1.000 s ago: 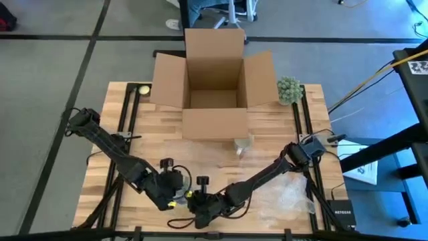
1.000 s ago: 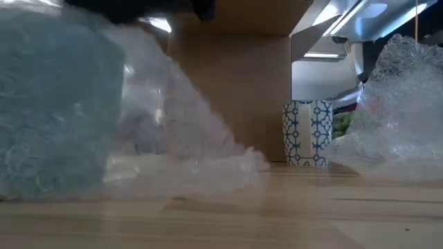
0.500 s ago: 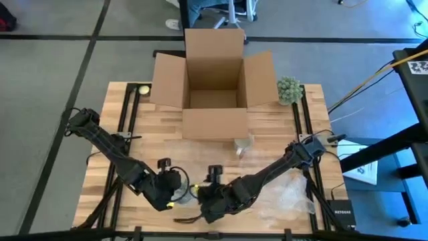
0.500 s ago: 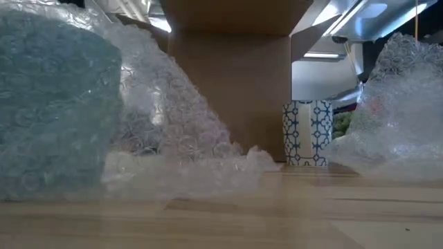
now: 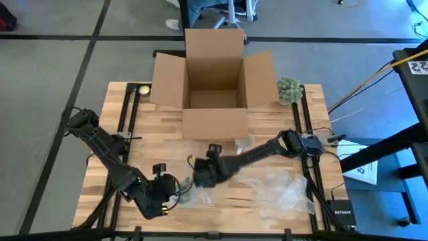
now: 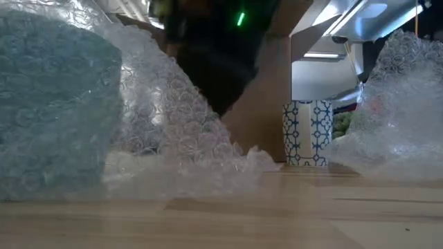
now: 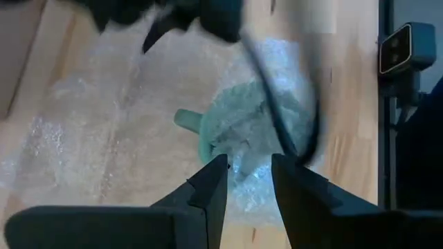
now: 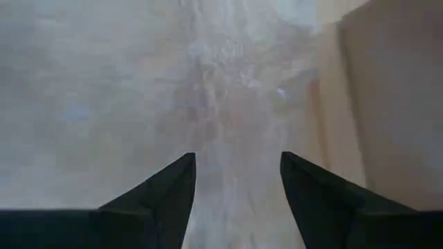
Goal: Wrap mug
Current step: Wrap the green mug with bubble wrap
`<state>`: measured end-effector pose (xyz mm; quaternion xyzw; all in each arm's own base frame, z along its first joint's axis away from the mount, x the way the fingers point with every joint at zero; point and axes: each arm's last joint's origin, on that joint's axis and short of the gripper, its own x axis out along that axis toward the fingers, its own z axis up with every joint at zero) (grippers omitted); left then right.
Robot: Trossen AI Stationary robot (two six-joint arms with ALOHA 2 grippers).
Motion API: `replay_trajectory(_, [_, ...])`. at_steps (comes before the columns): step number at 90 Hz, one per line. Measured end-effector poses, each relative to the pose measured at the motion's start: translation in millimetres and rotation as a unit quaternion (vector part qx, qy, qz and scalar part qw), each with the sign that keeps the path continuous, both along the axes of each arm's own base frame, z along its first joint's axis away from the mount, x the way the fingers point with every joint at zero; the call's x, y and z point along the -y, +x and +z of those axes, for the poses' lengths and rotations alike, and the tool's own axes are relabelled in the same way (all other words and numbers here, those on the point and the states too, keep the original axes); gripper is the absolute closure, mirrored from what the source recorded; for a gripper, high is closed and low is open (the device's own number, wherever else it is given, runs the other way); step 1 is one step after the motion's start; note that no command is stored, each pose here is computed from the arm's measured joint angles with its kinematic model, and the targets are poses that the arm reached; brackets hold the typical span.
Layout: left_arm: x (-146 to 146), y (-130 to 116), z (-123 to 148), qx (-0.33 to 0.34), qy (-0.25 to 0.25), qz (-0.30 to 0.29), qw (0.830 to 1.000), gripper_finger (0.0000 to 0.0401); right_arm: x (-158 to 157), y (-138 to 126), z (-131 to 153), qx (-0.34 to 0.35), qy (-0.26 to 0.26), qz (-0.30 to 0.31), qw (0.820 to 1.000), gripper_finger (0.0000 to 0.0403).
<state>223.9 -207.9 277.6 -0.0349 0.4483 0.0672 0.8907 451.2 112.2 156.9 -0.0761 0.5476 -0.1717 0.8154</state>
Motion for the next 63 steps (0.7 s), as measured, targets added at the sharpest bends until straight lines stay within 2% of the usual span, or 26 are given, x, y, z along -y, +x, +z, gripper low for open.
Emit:
replay_trajectory(19, [0.2,0.2,0.4,0.007,-0.004,0.011,1.000,0.0303,48.5,8.8,-17.4,0.004,0.061,-0.033,0.998,0.0205])
replay_trajectory(36, [0.2,0.0,0.4,0.008,-0.010,0.020,1.000,0.0303,50.4,10.1,-25.2,0.015,0.122,-0.025,0.992,0.0217])
replay_trajectory(44, [0.3,0.4,-0.1,0.008,-0.015,0.028,0.999,0.0303,43.8,9.9,-25.2,0.011,0.146,-0.008,0.989,0.0255])
replay_trajectory(58, [3.4,1.5,-5.0,0.002,-0.019,0.035,0.999,0.0303,23.5,10.4,-21.3,0.014,0.187,0.028,0.982,0.0372])
replay_trajectory(63, [4.5,2.4,-7.2,-0.002,-0.020,0.037,0.999,0.0303,15.4,9.2,-19.5,0.010,0.185,0.037,0.982,0.0391])
